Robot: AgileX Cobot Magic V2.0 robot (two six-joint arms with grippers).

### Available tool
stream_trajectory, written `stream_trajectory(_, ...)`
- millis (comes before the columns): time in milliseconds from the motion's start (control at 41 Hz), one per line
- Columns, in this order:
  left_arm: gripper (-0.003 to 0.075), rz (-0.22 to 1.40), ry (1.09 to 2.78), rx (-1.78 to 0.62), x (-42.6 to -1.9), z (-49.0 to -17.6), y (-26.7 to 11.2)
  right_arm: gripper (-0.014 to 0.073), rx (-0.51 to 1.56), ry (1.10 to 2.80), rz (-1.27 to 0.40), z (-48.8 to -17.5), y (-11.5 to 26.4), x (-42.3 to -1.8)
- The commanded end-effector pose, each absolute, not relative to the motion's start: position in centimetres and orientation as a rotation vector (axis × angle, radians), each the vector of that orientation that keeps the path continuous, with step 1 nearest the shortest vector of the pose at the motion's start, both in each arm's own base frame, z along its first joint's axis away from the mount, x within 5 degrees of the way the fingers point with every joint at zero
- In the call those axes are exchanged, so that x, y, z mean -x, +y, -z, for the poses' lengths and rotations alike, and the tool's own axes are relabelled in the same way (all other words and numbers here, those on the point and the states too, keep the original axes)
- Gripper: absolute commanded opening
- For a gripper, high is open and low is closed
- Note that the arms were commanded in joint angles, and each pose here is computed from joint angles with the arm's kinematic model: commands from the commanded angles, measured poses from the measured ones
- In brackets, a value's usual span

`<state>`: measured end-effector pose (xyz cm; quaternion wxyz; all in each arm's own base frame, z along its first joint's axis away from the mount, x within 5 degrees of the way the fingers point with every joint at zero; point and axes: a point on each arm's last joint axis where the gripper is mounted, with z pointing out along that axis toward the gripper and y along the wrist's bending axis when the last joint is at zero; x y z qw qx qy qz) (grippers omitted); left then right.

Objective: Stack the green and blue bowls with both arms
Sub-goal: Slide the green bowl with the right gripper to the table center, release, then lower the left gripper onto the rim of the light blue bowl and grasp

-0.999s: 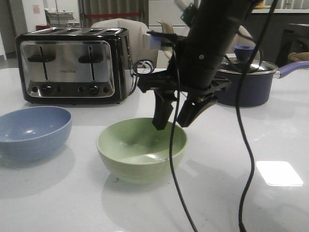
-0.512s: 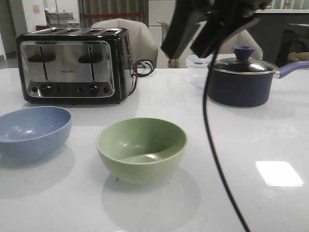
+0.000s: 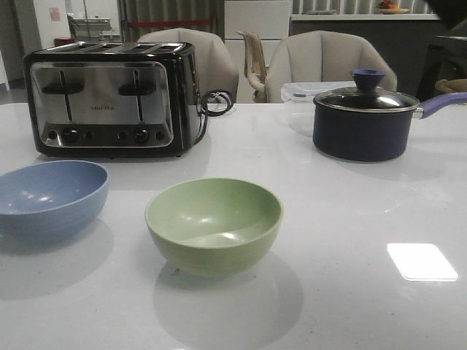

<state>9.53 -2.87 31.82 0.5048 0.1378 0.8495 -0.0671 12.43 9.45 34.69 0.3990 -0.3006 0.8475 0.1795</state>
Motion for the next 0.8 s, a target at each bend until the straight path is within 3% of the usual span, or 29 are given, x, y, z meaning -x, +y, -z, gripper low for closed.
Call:
stream_trajectory(0,0.0654,0.187,1.945,-0.32,-9.9,-33.5,-3.1,0.0444,0.726,2.023,-0.464,-36.3,8.6,-11.2)
stream_trajectory(195,0.0654,0.176,1.951,-0.325,-10.1,-33.4,-3.1,0.0444,0.723,1.993,-0.469,-36.8,8.0,-10.2)
stream_trajectory(390,0.0654,0.131,2.164,-0.362,-11.7,-33.5,-3.5,0.0444,0.722,1.992,-0.471,-36.8,8.0,-10.2)
stream_trajectory(780,0.0654,0.031,2.52,-0.358,-22.2,-30.7,-5.2,0.0444,0.722,1.992,-0.471,-36.8,8.0,-10.2)
